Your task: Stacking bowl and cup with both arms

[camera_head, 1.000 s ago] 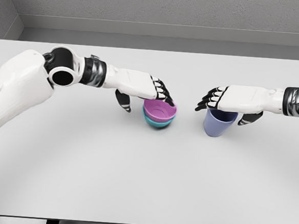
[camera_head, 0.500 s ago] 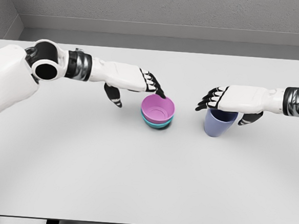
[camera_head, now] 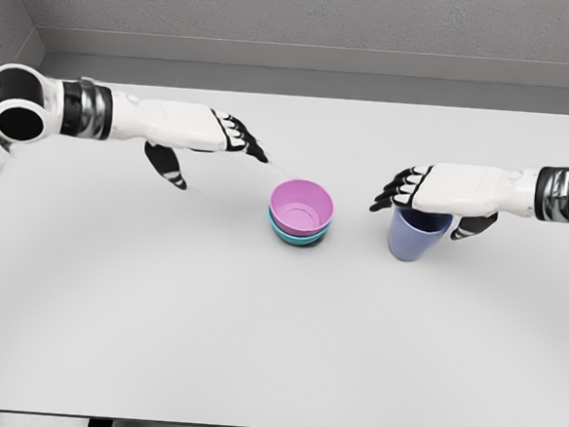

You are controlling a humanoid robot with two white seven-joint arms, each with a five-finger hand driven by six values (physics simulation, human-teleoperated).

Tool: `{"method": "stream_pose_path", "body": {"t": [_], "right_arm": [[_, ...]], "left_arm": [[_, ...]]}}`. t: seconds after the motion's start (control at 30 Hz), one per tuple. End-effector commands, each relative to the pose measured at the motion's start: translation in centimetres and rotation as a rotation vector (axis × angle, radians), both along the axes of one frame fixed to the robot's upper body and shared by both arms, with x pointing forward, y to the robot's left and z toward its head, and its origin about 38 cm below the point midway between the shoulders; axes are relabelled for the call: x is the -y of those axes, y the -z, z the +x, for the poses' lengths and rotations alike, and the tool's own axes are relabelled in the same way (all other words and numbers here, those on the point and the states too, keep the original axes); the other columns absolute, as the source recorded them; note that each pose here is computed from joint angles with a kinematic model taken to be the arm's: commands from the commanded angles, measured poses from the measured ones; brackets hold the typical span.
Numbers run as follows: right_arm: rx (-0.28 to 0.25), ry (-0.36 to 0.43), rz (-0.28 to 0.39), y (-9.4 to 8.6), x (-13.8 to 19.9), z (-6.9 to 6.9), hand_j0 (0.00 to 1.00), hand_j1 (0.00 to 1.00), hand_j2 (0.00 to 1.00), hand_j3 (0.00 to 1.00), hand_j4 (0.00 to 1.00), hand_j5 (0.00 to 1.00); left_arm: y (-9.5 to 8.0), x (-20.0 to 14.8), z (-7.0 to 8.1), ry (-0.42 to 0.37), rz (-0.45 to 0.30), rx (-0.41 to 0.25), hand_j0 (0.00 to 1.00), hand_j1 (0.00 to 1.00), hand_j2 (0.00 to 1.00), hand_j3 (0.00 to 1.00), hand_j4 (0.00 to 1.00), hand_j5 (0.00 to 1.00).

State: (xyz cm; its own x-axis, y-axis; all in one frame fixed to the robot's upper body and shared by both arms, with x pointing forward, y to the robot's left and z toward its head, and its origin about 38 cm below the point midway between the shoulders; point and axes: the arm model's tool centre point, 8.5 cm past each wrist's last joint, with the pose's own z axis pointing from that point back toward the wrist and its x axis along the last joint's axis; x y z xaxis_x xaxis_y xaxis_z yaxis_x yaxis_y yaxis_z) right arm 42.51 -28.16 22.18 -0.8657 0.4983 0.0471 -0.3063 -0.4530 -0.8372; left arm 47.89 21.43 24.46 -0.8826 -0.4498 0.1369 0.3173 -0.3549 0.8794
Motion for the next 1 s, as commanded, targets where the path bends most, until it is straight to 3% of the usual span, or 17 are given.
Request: {"method": "stream_pose_path", "body": {"t": [0.0, 0.17, 0.27, 0.63, 0.73, 0.9, 0.97], "right_arm": [[-0.002, 0.003, 0.005, 0.0, 0.0, 0.0, 1.00, 1.00, 1.00, 1.00, 1.00, 1.00], [0.000, 0.003, 0.005, -0.1, 0.0, 0.0, 1.00, 1.00, 1.00, 1.00, 1.00, 1.00], [0.001, 0.004, 0.005, -0.1, 0.0, 0.1, 0.90, 0.90, 0.90, 0.90, 0.90, 0.90], [-0.002, 0.003, 0.005, 0.0, 0.0, 0.0, 0.81, 0.81, 0.81, 0.81, 0.81, 0.81], [-0.001, 0.003, 0.006, -0.1, 0.0, 0.0, 0.70, 0.70, 0.70, 0.70, 0.70, 0.70], [0.000, 0.006, 0.009, -0.2, 0.1, 0.1, 0.70, 0.70, 0.70, 0.70, 0.70, 0.70], [0.001, 0.009, 0.008, -0.2, 0.2, 0.1, 0.65, 0.65, 0.65, 0.65, 0.65, 0.65]], "left_arm": [[-0.6, -1.6, 0.1, -0.034, -0.003, 0.005, 1.00, 1.00, 1.00, 1.00, 1.00, 1.00], [0.2, -2.5, 0.1, -0.056, 0.008, -0.011, 1.00, 1.00, 1.00, 1.00, 1.00, 1.00], [0.4, -2.8, 0.2, -0.064, 0.011, -0.014, 1.00, 1.00, 1.00, 1.00, 1.00, 1.00], [0.6, -2.8, 0.1, -0.065, 0.011, -0.020, 1.00, 1.00, 1.00, 1.00, 1.00, 1.00], [0.7, -2.8, 0.1, -0.065, 0.011, -0.022, 1.00, 1.00, 1.00, 1.00, 1.00, 1.00], [0.7, -2.8, 0.1, -0.065, 0.011, -0.022, 1.00, 1.00, 1.00, 1.00, 1.00, 1.00], [0.7, -2.8, 0.1, -0.065, 0.011, -0.022, 1.00, 1.00, 1.00, 1.00, 1.00, 1.00]]}}
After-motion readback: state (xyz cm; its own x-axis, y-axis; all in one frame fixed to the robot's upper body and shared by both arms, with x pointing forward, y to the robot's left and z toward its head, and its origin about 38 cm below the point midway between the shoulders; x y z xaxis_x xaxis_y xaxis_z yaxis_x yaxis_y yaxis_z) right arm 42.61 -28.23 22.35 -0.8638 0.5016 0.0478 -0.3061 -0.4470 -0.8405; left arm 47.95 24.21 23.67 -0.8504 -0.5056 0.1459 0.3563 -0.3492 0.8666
